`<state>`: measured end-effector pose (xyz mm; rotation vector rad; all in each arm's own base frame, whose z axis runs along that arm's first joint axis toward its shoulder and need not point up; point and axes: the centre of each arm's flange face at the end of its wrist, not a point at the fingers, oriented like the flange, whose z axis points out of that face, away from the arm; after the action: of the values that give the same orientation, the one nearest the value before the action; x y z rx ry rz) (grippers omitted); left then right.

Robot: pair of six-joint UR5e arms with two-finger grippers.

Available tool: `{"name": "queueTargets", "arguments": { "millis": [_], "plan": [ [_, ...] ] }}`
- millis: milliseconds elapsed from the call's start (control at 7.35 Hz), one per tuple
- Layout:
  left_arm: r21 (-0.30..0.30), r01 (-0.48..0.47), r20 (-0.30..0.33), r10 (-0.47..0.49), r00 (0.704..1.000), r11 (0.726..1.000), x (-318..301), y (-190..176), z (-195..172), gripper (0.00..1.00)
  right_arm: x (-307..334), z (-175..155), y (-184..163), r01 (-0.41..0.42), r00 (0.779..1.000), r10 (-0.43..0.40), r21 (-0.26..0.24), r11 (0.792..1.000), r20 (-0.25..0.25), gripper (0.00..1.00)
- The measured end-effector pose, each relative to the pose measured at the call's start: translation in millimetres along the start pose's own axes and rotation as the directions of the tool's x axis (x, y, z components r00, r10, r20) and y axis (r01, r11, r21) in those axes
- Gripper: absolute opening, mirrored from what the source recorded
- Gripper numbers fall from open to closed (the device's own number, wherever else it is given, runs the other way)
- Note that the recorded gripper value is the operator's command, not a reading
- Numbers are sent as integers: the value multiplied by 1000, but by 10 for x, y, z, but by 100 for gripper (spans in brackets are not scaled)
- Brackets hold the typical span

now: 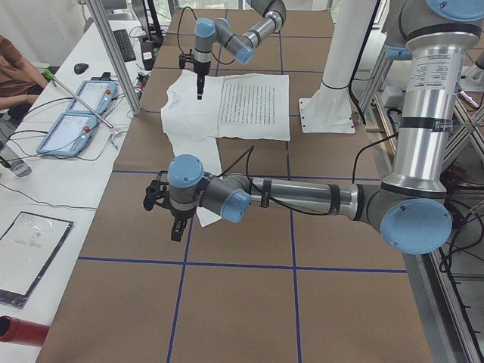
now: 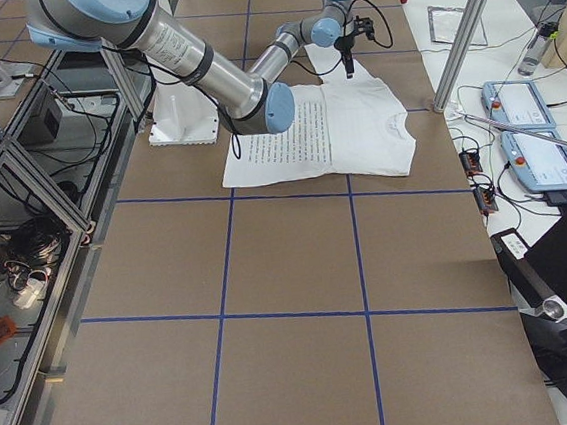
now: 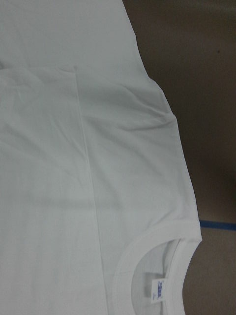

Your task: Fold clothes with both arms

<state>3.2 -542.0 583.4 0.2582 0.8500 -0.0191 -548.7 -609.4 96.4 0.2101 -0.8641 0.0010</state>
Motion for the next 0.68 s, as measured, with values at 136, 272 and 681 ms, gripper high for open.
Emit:
{"name": "queueTargets", "arguments": {
  "millis": [136, 272, 681],
  "plan": [
    [0, 47, 1, -47, 999, 999, 177, 111, 126, 100, 357, -16, -59, -29, 999, 28, -17, 999, -19, 100],
    [3, 89, 10, -89, 996, 996, 383, 237, 274, 100, 780, -22, -109, -52, 998, 51, -32, 998, -28, 100],
    [40, 192, -2, -192, 981, 981, 993, 588, 799, 99, 1835, -75, -302, -84, 995, 81, -64, 994, -54, 100]
  ]
}}
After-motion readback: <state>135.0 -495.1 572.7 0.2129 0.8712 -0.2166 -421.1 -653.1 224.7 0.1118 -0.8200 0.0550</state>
